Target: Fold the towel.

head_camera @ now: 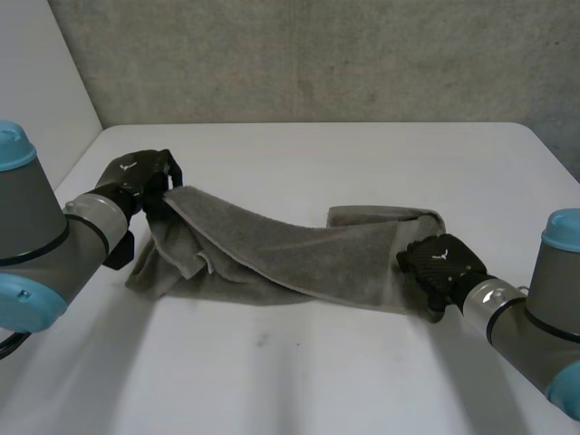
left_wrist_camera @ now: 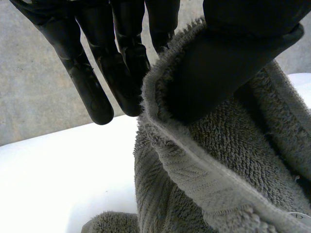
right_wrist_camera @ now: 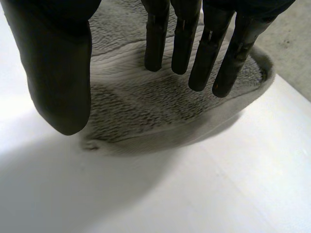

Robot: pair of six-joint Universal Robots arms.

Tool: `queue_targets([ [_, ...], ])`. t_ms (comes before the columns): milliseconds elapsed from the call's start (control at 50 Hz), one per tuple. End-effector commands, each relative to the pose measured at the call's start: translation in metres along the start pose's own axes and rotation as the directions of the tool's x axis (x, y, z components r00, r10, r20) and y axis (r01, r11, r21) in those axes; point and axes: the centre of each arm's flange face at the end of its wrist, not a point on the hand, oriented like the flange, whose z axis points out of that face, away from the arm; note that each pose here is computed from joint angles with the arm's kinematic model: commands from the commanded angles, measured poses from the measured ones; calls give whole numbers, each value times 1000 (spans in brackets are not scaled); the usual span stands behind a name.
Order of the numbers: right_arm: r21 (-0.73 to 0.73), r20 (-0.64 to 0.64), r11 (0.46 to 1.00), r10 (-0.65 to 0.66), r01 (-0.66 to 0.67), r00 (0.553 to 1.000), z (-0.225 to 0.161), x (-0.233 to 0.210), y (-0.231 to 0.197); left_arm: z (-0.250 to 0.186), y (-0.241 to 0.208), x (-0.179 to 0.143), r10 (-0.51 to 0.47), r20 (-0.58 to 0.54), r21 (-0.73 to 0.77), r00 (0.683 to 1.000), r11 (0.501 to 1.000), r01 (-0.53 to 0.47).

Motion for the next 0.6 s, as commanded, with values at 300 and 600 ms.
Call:
queue_targets([
  [300,7,-2,1000,-12,12,1000,9,-3,11,0,1,0,0,-1,-2,1000,1000,0],
  [600,17,-8,1000,-17,17,1000,20,1,10,0,2,0,-1,-3,-4,1000,1000,1],
])
